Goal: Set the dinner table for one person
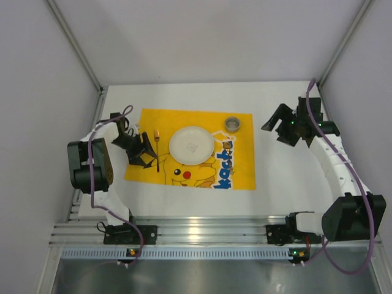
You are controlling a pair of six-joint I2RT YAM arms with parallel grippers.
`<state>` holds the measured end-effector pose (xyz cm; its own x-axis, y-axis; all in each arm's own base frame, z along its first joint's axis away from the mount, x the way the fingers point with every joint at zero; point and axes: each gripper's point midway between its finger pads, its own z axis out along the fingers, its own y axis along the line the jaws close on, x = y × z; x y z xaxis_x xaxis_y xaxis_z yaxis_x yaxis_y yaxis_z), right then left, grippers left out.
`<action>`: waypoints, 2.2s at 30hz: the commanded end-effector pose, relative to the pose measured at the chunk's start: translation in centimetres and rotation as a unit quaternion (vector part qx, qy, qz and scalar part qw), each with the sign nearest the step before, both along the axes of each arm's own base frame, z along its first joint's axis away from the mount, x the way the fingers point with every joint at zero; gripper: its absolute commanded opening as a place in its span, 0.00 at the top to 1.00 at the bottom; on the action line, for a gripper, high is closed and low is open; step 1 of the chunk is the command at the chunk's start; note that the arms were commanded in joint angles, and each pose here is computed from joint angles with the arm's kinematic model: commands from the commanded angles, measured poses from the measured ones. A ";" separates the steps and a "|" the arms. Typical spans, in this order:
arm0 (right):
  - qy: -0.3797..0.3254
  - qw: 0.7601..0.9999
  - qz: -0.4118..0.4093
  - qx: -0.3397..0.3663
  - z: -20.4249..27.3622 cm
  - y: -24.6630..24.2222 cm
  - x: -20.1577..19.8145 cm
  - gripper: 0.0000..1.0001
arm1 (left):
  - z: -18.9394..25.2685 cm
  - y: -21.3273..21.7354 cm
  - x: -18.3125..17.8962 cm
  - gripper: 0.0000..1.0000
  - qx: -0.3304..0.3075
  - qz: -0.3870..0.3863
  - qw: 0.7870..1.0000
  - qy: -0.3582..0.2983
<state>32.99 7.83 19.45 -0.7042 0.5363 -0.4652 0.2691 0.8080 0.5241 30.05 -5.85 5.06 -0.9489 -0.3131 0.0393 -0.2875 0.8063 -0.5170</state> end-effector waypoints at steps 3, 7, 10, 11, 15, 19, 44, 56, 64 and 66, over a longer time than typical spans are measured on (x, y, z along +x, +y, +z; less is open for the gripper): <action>-0.033 0.999 0.015 -0.004 1.4 0.2 0.4 0.19 | 2.4 3.5 1.9 0.18 0.106 0.011 0.994 -0.023; -0.040 0.999 0.026 -0.007 1.7 0.3 0.4 0.15 | 5.0 6.7 4.6 0.18 0.196 0.056 0.975 -0.088; -0.044 0.999 0.029 -0.004 2.0 0.4 0.4 0.12 | 9.5 10.3 6.6 0.21 0.285 0.140 0.930 -0.186; -0.048 0.998 0.032 -0.003 2.4 0.5 0.2 0.11 | 14.2 11.4 6.7 0.21 0.307 0.180 0.896 -0.266; -0.031 0.999 0.033 0.013 2.2 0.9 -1.2 0.08 | 15.8 13.2 7.0 0.21 0.350 0.215 0.848 -0.336; -0.001 0.998 0.033 0.052 0.5 2.0 -3.2 0.07 | 14.1 13.9 6.6 0.21 0.352 0.262 0.823 -0.361; -0.039 0.992 0.116 -0.003 0.1 4.4 -5.4 0.00 | 2.8 6.1 10.9 0.19 0.278 0.055 0.780 -0.558; -0.227 0.965 0.036 -0.125 -0.2 1.1 -0.2 0.00 | 3.3 6.7 9.2 0.02 0.309 0.095 0.742 -0.587; -0.309 0.900 -0.015 -0.309 -3.3 -6.0 1.8 0.00 | 3.2 6.8 9.2 0.02 0.310 0.093 0.742 -0.587; -0.332 0.883 -0.002 -0.332 -3.4 -6.2 2.2 0.00 | 3.1 6.7 9.2 0.02 0.310 0.093 0.742 -0.587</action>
